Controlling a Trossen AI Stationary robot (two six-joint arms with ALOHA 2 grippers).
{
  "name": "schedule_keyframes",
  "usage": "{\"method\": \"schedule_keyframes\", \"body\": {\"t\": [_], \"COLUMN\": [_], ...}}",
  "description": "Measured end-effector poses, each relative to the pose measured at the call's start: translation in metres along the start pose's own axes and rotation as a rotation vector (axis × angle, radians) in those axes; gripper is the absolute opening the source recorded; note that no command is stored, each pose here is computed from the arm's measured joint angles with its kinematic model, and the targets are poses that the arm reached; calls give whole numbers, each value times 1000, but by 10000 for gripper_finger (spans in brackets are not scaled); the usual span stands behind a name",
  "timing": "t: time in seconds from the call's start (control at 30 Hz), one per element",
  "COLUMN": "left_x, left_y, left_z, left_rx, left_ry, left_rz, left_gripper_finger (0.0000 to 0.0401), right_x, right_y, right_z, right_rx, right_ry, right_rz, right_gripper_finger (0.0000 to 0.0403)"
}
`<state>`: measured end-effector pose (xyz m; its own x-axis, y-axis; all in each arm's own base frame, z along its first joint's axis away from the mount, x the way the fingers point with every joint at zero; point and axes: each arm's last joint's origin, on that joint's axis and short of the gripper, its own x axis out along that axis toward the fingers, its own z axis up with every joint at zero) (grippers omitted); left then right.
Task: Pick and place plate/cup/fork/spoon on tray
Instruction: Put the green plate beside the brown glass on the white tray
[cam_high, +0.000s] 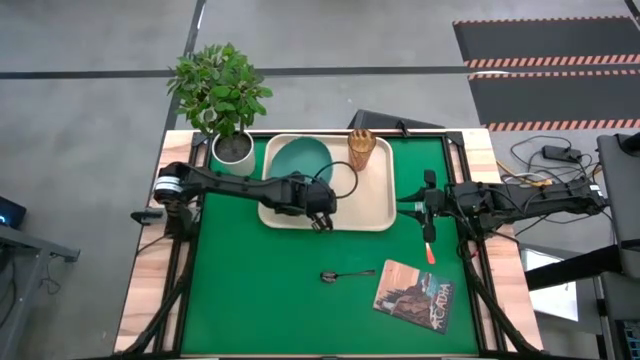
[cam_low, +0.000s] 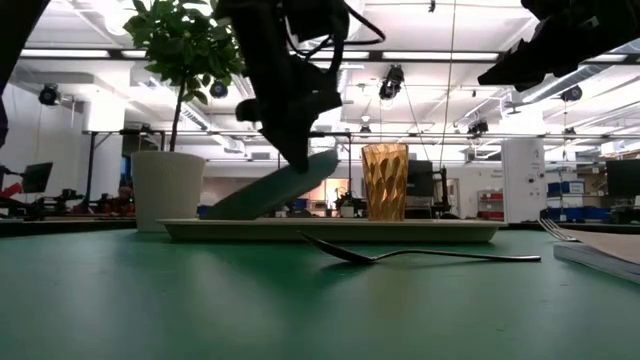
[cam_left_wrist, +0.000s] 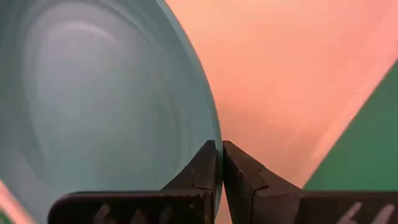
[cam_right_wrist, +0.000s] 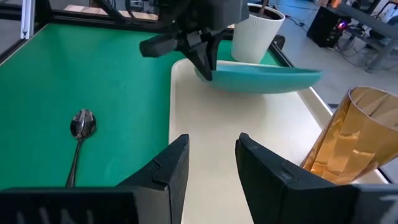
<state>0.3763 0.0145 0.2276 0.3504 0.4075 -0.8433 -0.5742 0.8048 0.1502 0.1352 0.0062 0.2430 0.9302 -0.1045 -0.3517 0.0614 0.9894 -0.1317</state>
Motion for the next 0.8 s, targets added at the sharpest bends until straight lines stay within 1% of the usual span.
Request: {"method": "schedule_keyframes", "body": {"t": [0.37, 0.53, 0.8], "left_x": [18, 21, 23], "left_y": [-4, -5, -5], "left_z": [-10, -10, -12], "left_rx": [-38, -51, -50], "left_ry": [-68, -93, -91], "left_rz": [-29, -42, -39], "left_gripper_finger": [0, 0, 0], "right_x": [0, 0, 0], "right_y": [0, 0, 0], "right_z": [0, 0, 1], "right_rx": [0, -1, 0], "right_ry": [-1, -1, -3], "right_rz": [0, 0, 0], "right_gripper_finger": [121, 121, 121]}}
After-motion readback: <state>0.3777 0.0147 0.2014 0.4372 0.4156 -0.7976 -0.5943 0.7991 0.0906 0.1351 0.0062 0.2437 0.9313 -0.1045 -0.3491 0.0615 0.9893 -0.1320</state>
